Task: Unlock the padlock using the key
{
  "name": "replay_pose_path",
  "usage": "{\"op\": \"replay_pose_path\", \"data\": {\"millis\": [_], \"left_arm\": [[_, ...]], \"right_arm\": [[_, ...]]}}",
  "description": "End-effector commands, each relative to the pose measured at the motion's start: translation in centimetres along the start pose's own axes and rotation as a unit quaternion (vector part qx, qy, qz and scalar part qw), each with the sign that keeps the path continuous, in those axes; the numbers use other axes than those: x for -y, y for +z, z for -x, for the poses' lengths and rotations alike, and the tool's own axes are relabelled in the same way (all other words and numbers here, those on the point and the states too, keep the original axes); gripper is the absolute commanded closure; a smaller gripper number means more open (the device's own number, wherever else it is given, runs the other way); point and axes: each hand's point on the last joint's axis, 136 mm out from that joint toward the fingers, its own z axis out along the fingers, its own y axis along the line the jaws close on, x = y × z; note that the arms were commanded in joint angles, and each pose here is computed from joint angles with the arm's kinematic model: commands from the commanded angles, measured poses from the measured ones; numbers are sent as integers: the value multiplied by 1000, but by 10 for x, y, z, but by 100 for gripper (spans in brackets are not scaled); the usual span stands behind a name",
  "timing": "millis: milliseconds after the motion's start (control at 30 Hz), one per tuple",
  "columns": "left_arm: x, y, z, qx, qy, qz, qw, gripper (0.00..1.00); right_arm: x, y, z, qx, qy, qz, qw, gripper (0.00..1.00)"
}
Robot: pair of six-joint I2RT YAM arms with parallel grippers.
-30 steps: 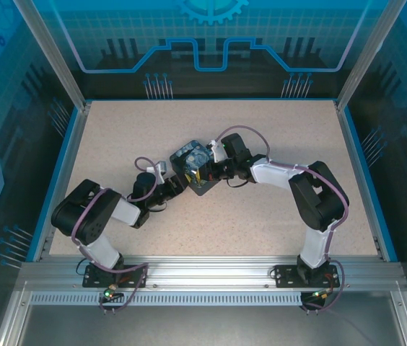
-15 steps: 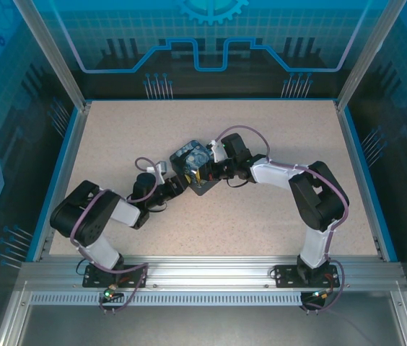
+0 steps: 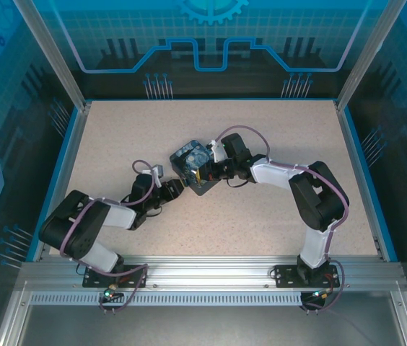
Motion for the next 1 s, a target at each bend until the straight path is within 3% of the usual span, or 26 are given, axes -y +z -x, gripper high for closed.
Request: {"op": "replay_pose_path", "data": {"millis": [0,200,567,967], "left_arm": [[-5,-5,7,5,34,13,999,53],[-1,-2,15,-12,65,-13,998,46],[-1,8,17,-32,156,-13,987,44],[11,23,15,-51,164,-45,984,49]], "right_arm": [[22,0,-17,-24,17,-38,999,100],[23,0,-17,-24,17,-41,999,100],[21,-2,-14,-23,14,-41,999,100],[23,-1,-14,-20,14,-42,999,100]]}}
